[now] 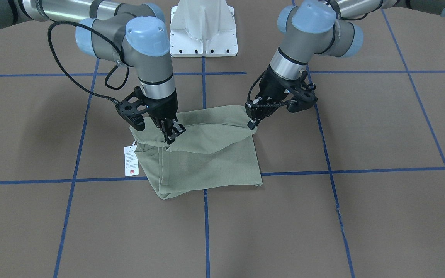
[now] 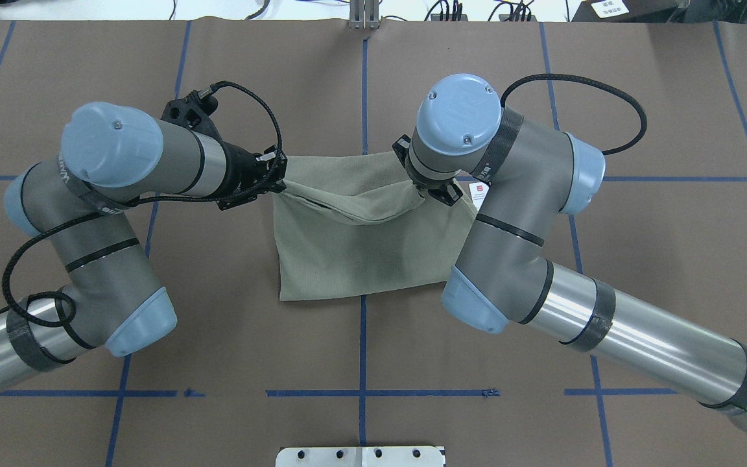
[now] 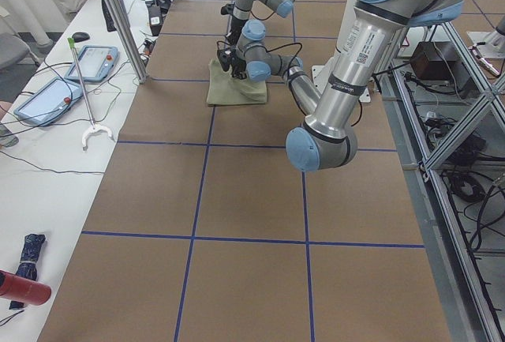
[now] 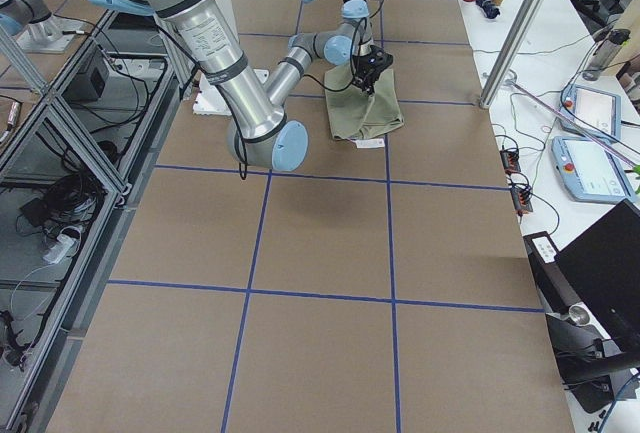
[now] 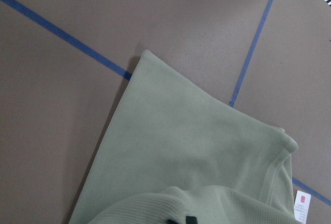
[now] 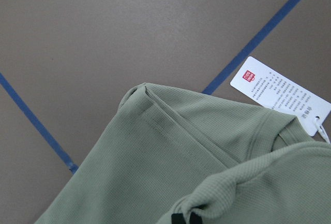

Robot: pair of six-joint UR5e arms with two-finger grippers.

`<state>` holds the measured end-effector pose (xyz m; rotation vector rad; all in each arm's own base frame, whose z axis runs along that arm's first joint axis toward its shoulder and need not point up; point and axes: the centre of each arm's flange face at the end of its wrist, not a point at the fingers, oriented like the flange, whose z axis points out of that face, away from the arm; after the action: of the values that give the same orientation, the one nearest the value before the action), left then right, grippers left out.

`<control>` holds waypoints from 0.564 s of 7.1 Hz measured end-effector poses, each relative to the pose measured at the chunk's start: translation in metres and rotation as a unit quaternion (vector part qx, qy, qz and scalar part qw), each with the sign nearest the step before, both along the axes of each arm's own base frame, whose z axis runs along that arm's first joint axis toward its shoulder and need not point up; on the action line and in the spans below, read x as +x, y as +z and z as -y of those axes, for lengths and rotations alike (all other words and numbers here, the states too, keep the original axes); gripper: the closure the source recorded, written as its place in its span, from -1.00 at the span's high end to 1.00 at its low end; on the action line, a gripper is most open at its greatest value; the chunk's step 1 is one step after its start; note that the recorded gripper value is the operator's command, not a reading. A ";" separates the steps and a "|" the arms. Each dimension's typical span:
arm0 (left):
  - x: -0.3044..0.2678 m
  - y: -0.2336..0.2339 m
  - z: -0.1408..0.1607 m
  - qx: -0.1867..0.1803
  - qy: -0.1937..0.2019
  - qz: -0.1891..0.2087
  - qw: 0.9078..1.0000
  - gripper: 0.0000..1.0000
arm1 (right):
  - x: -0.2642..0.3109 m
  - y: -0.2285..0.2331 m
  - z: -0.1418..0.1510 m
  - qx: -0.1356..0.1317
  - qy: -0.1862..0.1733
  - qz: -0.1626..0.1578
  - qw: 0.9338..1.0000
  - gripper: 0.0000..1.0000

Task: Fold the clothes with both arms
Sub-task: 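Lift the near edge with both grippers and fold it toward the far edge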

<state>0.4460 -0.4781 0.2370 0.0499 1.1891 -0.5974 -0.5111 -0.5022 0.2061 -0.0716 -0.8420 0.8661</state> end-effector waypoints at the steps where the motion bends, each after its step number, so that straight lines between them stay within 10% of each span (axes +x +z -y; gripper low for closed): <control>1: 0.010 0.009 0.017 0.001 -0.013 0.006 1.000 -1.00 | -0.006 0.008 0.012 0.004 -0.009 -0.004 1.000 -0.85; 2: 0.021 0.019 0.035 0.006 -0.026 0.016 1.000 -0.19 | -0.011 0.015 0.027 0.007 -0.023 -0.009 1.000 0.98; 4: 0.023 0.056 0.078 0.051 -0.044 0.045 0.997 0.11 | -0.025 0.043 0.075 0.049 -0.059 -0.011 0.997 1.00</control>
<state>0.4689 -0.5563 0.2927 0.2144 1.1340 -0.6050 -0.5356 -0.5771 0.2487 -0.0265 -0.8496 0.7122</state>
